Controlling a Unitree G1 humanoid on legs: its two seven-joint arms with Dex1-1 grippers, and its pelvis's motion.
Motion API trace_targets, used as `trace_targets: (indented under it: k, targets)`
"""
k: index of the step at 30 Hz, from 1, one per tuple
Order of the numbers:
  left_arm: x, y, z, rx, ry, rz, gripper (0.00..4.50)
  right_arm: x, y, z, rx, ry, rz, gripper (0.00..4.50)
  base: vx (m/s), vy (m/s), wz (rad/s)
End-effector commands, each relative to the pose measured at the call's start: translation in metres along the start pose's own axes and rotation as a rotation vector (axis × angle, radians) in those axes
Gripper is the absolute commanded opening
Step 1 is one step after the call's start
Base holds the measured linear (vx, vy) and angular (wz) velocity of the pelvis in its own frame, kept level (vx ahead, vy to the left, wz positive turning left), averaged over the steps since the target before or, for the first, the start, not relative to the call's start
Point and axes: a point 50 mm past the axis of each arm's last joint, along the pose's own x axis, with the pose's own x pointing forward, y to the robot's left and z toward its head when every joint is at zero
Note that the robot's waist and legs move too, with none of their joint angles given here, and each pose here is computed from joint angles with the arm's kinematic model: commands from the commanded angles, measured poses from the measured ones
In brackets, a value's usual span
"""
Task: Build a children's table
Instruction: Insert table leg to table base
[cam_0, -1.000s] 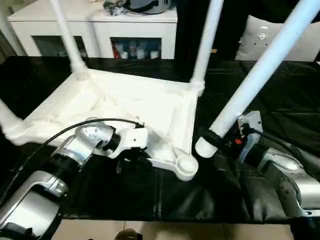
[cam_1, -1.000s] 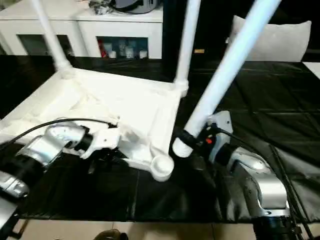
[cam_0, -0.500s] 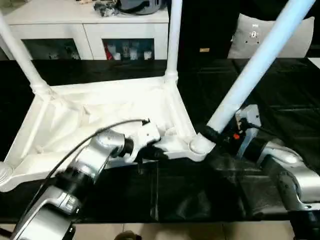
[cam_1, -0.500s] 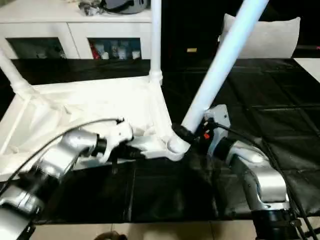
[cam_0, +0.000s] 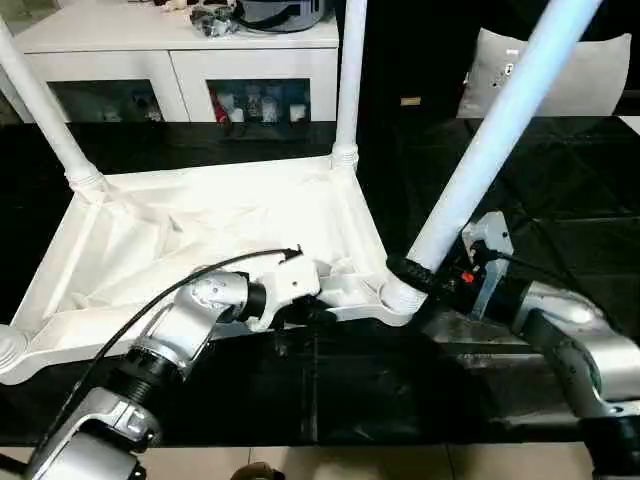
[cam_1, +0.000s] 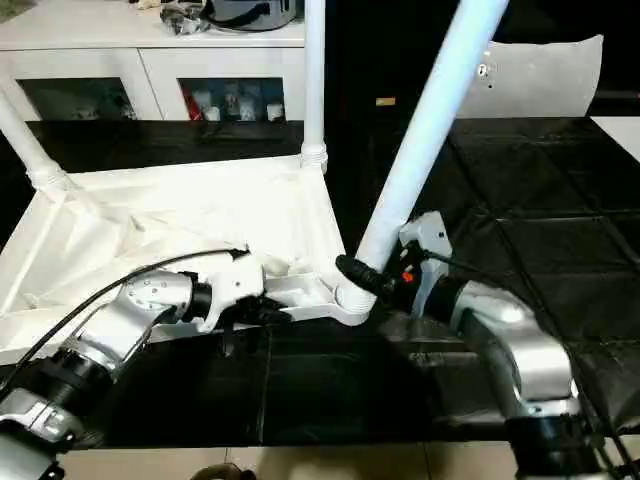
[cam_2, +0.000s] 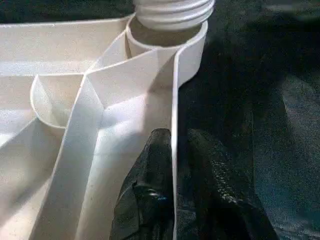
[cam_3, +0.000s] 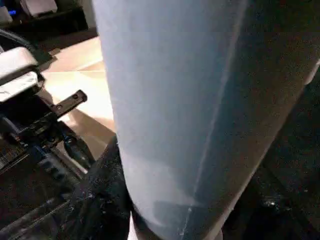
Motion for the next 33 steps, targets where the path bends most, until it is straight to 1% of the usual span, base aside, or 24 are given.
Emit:
trace_targets:
  k: [1, 7, 9, 11, 12, 13, 14, 16, 17, 18, 20, 22, 24, 26, 29, 31, 33]
  targets:
    - [0.000, -0.003, -0.010, -0.025, 0.032, -0.027, 1.03, 0.002, 0.001, 0.003, -0.013, 0.001, 0.018, 1.89, 0.000, 0.000, 0.00]
    - [-0.001, -0.001, -0.016, -0.036, 0.059, -0.021, 1.04, 0.004, -0.001, 0.002, -0.021, 0.008, 0.021, 1.89, 0.000, 0.000, 0.00]
    - [-0.002, 0.001, -0.020, -0.024, 0.095, -0.008, 0.76, 0.005, -0.001, 0.002, -0.023, 0.011, 0.026, 1.89, 0.000, 0.000, 0.00]
    - [-0.003, 0.002, -0.022, -0.013, 0.116, -0.002, 0.76, 0.006, -0.001, 0.003, -0.026, 0.016, 0.036, 1.89, 0.000, 0.000, 0.00]
    - [-0.003, 0.003, -0.022, -0.011, 0.119, -0.001, 0.57, 0.006, -0.001, 0.003, -0.026, 0.017, 0.037, 1.89, 0.000, 0.000, 0.00]
    - [-0.004, 0.003, -0.024, 0.001, 0.137, -0.002, 0.57, 0.008, 0.000, 0.003, -0.030, 0.022, 0.045, 1.89, 0.000, 0.000, 0.00]
    - [-0.005, 0.004, -0.027, 0.031, 0.181, 0.002, 0.43, 0.009, 0.001, 0.002, -0.036, 0.041, 0.061, 1.89, 0.000, 0.000, 0.00]
    - [-0.005, 0.004, -0.028, 0.038, 0.192, 0.002, 0.27, 0.010, 0.001, 0.002, -0.038, 0.047, 0.065, 1.89, 0.000, 0.000, 0.00]
    - [-0.006, 0.004, -0.028, 0.046, 0.204, -0.009, 0.20, 0.011, 0.001, 0.000, -0.039, 0.075, 0.065, 1.89, 0.000, 0.000, 0.00]
    - [-0.006, 0.004, -0.028, 0.046, 0.204, -0.009, 0.09, 0.011, 0.001, 0.000, -0.039, 0.075, 0.065, 1.89, 0.000, 0.000, 0.00]
    - [-0.006, 0.003, -0.027, 0.058, 0.204, -0.039, 0.09, 0.014, 0.001, -0.005, -0.038, 0.121, 0.090, 1.89, 0.000, 0.000, 0.00]
    - [-0.007, 0.002, -0.025, 0.064, 0.196, -0.059, 0.00, 0.015, 0.000, -0.006, -0.039, 0.135, 0.101, 1.89, 0.000, 0.000, 0.00]
    - [-0.008, -0.001, -0.021, 0.083, 0.167, -0.114, 0.00, 0.017, -0.002, -0.009, -0.043, 0.160, 0.111, 1.89, 0.000, 0.000, 0.00]
    - [-0.010, -0.003, -0.018, 0.091, 0.160, -0.150, 0.00, 0.018, -0.005, -0.011, -0.036, 0.186, 0.132, 1.89, 0.000, 0.000, 0.00]
    - [-0.011, -0.002, -0.017, 0.092, 0.158, -0.156, 0.00, 0.018, -0.006, -0.013, -0.023, 0.209, 0.159, 1.89, 0.000, 0.000, 0.00]
    - [-0.013, -0.002, -0.017, 0.069, 0.158, -0.175, 0.00, 0.018, -0.007, -0.017, -0.014, 0.237, 0.186, 1.88, 0.000, 0.000, 0.00]
    - [-0.014, -0.003, -0.016, 0.075, 0.160, -0.186, 0.00, 0.018, -0.007, -0.018, -0.009, 0.243, 0.199, 1.88, 0.000, 0.000, 0.00]
